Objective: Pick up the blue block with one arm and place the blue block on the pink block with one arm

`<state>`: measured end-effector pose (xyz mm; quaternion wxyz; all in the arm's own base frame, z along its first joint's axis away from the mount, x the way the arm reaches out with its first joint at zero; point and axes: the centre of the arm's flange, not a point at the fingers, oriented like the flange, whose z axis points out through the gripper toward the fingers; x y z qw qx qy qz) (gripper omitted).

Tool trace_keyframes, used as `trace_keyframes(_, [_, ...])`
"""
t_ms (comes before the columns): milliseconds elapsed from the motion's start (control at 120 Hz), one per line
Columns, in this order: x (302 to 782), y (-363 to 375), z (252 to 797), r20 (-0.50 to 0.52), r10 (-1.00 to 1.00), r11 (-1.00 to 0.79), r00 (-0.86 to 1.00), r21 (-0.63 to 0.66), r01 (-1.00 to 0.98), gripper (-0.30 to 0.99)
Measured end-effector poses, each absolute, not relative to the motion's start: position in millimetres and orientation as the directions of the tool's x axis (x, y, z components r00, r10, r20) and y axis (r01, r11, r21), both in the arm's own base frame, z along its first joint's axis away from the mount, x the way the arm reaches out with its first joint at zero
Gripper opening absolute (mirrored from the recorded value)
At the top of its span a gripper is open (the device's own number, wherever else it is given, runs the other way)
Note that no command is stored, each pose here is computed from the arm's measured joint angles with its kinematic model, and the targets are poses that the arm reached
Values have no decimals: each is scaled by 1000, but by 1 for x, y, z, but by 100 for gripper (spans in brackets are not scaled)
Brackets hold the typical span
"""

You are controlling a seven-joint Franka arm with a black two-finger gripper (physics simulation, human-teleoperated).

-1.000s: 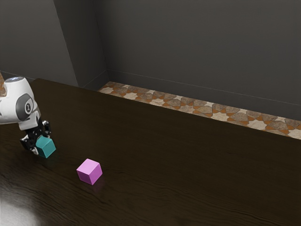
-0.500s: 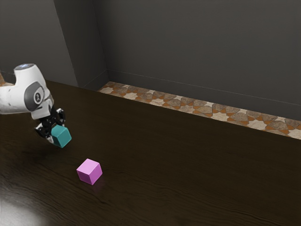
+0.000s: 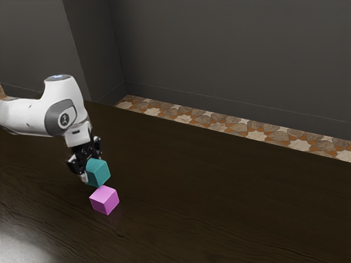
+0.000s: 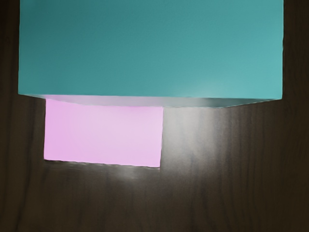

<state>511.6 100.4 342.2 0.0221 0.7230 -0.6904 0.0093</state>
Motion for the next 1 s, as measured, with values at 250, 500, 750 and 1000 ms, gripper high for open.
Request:
trace_keyframes(250, [496,27,336,16,-994,-103,104,67,-992,38])
trace_keyframes(500, [484,65,343,-44,-975,-220,217,52,-974,38])
trace_keyframes(750, [487,71,339,-63,-977,-207,205,30,-978,38])
trace_keyframes(1000, [492,47,332,-43,-986,-158,158,-12,-987,38])
